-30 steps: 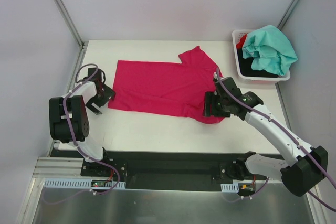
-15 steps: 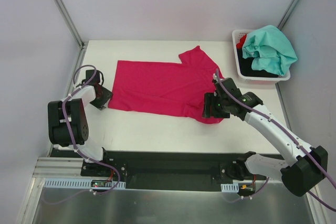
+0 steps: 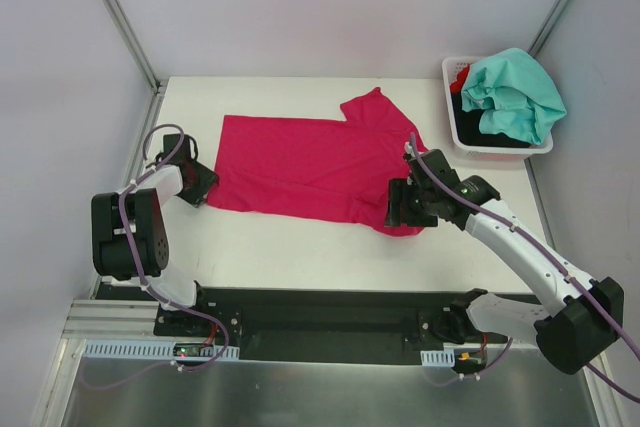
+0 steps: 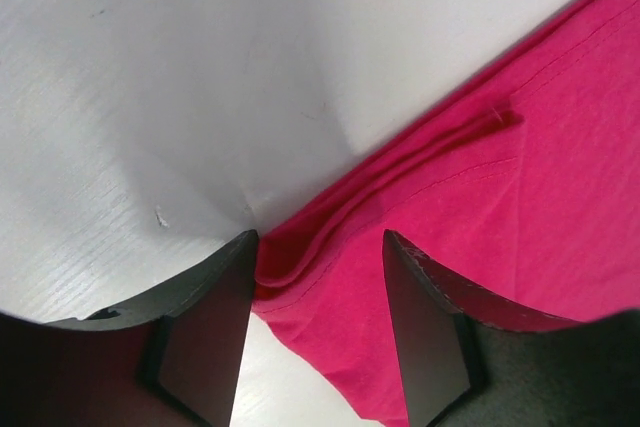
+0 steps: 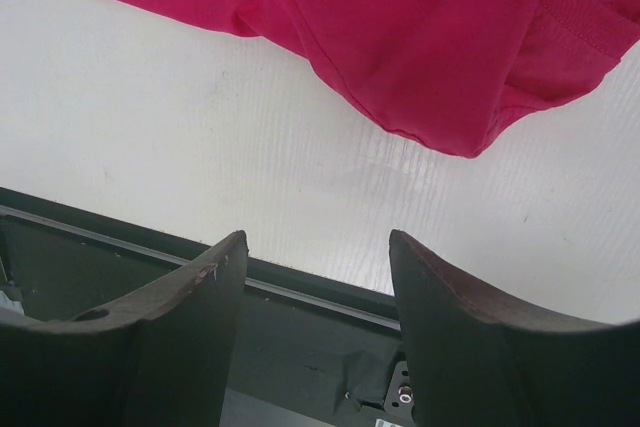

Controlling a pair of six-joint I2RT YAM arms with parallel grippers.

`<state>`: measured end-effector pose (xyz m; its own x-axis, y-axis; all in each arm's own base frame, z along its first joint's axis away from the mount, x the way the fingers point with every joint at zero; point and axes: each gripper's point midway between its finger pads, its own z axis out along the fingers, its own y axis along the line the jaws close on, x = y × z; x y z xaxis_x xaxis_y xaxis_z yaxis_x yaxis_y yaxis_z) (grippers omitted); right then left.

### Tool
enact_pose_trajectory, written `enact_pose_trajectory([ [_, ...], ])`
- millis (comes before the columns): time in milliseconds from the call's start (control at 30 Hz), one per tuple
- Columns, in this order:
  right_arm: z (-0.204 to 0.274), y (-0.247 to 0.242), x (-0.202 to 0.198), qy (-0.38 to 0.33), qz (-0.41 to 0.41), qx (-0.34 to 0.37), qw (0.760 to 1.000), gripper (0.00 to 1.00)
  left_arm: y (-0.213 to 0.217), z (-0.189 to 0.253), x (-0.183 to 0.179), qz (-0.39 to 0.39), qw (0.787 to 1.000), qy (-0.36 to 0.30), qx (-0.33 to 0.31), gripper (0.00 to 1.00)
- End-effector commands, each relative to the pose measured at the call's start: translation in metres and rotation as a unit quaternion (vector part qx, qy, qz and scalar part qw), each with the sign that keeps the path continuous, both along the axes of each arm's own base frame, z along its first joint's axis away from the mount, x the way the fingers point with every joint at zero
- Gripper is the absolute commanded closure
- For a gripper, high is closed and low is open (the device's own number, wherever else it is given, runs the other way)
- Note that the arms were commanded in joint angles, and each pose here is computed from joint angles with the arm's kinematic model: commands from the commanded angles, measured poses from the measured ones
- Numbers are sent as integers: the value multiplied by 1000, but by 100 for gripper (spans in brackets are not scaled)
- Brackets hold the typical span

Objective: Fold and stack the t-shirts

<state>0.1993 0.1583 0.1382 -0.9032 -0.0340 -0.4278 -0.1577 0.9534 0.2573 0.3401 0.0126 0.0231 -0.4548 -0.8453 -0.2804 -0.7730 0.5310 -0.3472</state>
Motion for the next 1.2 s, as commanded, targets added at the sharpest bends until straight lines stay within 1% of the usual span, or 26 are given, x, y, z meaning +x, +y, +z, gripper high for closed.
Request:
enact_pose_trajectory([
  [0,1,3,-3,7,8,5,1000,38,-6,-17,-38,-12,998,62,-7,46],
  [200,2,6,-3,8,10,11,1000,38,2,-6,-43,-25,997,70,21,42],
  [233,1,6,-4,10,11,10,1000,38,6,-4,-46,-22,996,76,30,39],
  [300,1,7,-3,10,12,11,1000,38,10,0,-46,-19,996,76,43,37],
  [333,1,7,-3,11,13,11,1000,38,15,5,-49,-14,995,78,57,34],
  [433,0,6,-4,14,14,8,1000,38,25,23,-46,-3,994,68,83,30],
  [500,-1,5,-5,14,14,7,1000,39,25,38,-40,2,996,43,83,30],
  [533,-2,5,-6,14,15,6,1000,39,23,42,-37,8,997,33,75,29],
  [667,-4,5,-6,17,16,4,1000,39,-3,55,-14,-24,999,-21,15,29],
  [700,-4,5,-5,18,16,5,1000,39,-6,57,-9,-29,999,-27,10,29],
  [833,-4,5,-5,17,16,5,1000,39,-23,55,-2,-54,997,-32,-34,28],
  [1000,-6,5,-6,21,20,1,1000,39,-30,34,-6,-59,997,-20,-48,28],
  [1167,-10,4,-7,26,21,-2,999,39,-40,19,0,-68,995,-22,-64,28],
])
